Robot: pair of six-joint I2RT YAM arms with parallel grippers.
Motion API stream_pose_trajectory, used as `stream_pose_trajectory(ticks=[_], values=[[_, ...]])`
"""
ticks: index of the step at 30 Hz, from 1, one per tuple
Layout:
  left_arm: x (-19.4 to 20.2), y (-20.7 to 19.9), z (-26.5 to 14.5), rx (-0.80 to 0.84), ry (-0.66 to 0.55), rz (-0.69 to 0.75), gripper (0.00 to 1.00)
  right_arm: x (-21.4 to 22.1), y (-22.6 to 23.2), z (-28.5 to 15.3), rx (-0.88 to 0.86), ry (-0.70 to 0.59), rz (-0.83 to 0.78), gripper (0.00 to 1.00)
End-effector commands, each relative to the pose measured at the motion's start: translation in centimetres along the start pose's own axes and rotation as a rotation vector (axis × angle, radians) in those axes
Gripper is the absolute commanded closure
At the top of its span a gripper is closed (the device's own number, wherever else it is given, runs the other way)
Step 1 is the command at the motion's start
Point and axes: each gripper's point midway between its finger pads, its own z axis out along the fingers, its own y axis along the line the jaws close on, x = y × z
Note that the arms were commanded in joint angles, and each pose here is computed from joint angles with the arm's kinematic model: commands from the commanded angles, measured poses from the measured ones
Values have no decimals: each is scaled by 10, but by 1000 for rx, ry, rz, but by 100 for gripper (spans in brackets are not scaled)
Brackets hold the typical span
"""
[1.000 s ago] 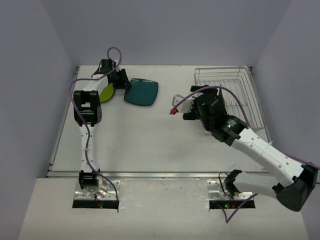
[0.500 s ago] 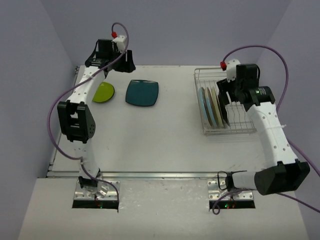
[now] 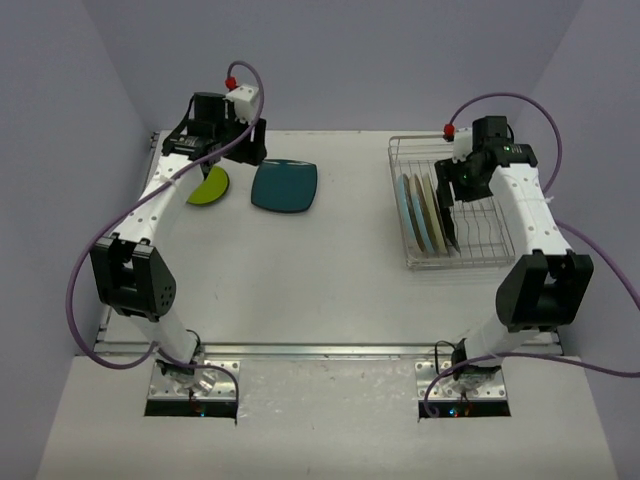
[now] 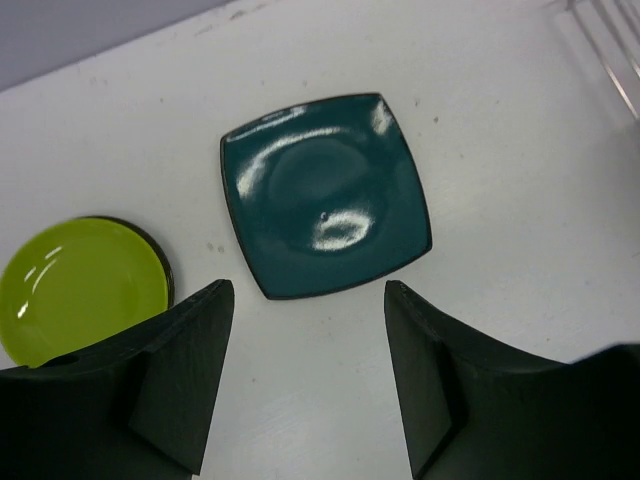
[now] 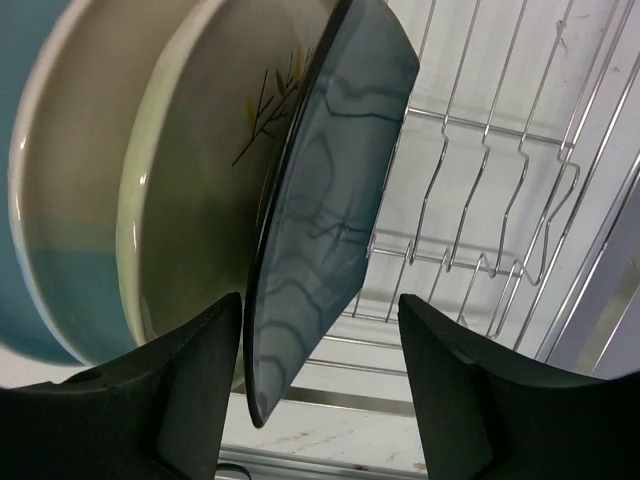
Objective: Unload the plates from the dish rack
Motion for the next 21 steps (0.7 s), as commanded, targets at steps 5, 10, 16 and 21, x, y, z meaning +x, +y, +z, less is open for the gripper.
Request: stream_pose_trajectory(ticks=[5, 10, 16, 21], values=[[2, 7, -26, -68, -18, -7, 40, -36, -3, 27, -41, -20, 44, 40], [5, 11, -27, -89, -7, -8, 40, -28, 3, 41, -86, 25, 75, 48], [4, 14, -26, -105, -8, -18, 34, -7, 17, 31, -161, 75, 92, 77], [2, 7, -21, -70, -7, -49, 34, -18, 30, 10, -244, 33, 110, 99]])
